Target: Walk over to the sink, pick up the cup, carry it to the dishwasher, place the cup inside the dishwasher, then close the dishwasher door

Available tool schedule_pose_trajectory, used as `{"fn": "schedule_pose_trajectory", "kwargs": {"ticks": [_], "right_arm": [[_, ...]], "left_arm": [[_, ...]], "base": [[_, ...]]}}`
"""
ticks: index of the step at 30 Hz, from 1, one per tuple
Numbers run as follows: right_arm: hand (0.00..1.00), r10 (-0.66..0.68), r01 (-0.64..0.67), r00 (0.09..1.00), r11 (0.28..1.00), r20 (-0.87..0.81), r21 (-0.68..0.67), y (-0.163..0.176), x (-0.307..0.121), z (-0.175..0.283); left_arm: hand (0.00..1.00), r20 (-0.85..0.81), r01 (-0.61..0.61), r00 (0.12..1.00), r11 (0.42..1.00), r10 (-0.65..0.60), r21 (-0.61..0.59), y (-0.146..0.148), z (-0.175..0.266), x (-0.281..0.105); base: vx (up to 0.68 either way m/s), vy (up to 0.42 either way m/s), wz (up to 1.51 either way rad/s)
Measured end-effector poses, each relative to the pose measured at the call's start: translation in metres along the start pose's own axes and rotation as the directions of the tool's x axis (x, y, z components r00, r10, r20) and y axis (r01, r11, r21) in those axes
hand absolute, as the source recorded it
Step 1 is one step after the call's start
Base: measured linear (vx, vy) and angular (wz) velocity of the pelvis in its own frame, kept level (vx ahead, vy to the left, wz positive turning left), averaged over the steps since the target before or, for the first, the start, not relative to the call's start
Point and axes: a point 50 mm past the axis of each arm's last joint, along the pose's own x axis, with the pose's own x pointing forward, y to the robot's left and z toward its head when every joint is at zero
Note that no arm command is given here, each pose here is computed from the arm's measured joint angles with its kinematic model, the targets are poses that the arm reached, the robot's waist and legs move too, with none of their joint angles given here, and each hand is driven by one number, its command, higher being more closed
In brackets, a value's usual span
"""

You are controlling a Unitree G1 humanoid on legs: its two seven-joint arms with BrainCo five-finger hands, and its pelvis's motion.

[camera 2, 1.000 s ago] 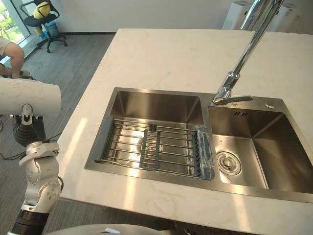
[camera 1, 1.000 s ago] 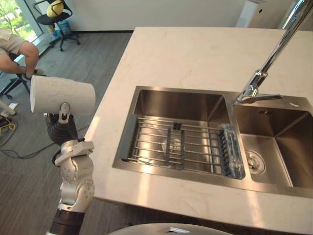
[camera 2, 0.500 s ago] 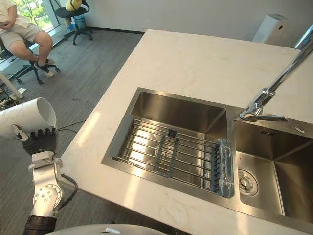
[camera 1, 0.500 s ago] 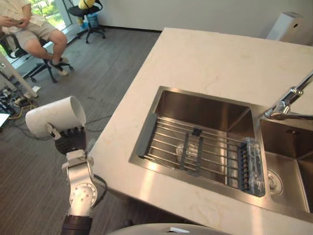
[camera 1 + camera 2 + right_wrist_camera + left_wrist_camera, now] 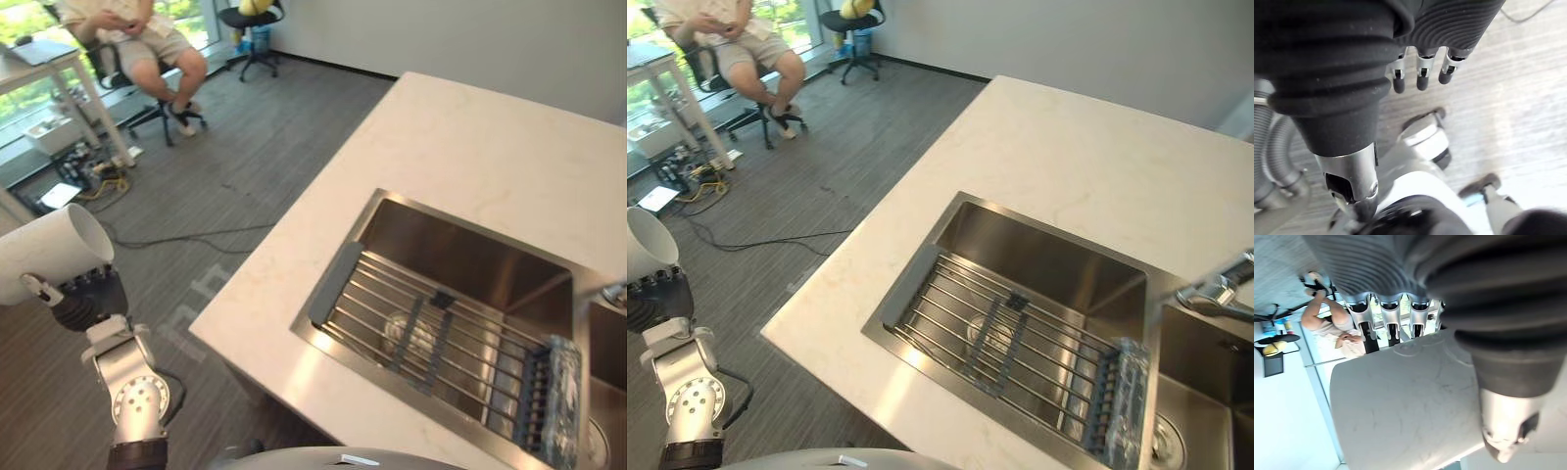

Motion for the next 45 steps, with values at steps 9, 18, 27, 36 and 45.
{"fn": "schedule_pose_trajectory", "kwargs": {"ticks": [9,18,27,36,45], "right_arm": [[0.00,0.070,-0.072,0.993,0.997,-0.100,-0.013,0.006,-0.001,-0.024],[0.00,0.027,-0.026,0.999,0.999,0.031,-0.026,-0.012,0.000,0.028],[0.00,0.038,-0.029,0.990,0.997,0.136,-0.071,-0.013,-0.001,0.053],[0.00,0.075,-0.082,0.983,0.996,0.168,0.033,-0.007,-0.002,0.052],[0.00,0.127,-0.129,0.986,0.991,0.105,0.013,0.019,0.002,0.035]], "left_arm": [[1.00,-0.095,0.060,0.994,0.997,-0.063,-0.039,0.001,-0.005,-0.004],[1.00,-0.254,0.154,0.950,0.980,-0.182,-0.125,-0.012,-0.045,0.006],[1.00,-0.490,0.149,0.840,0.967,-0.233,-0.206,-0.046,-0.115,-0.004],[1.00,-0.699,0.105,0.684,0.976,-0.209,-0.189,-0.060,-0.167,-0.044],[1.00,-0.667,0.160,0.723,0.983,-0.179,-0.090,-0.037,-0.163,-0.037]], "base": [[-0.14,-0.045,0.78],[-0.25,0.135,1.19],[-0.02,0.146,0.74],[0.04,0.097,0.84],[0.14,-0.029,0.77]]}}
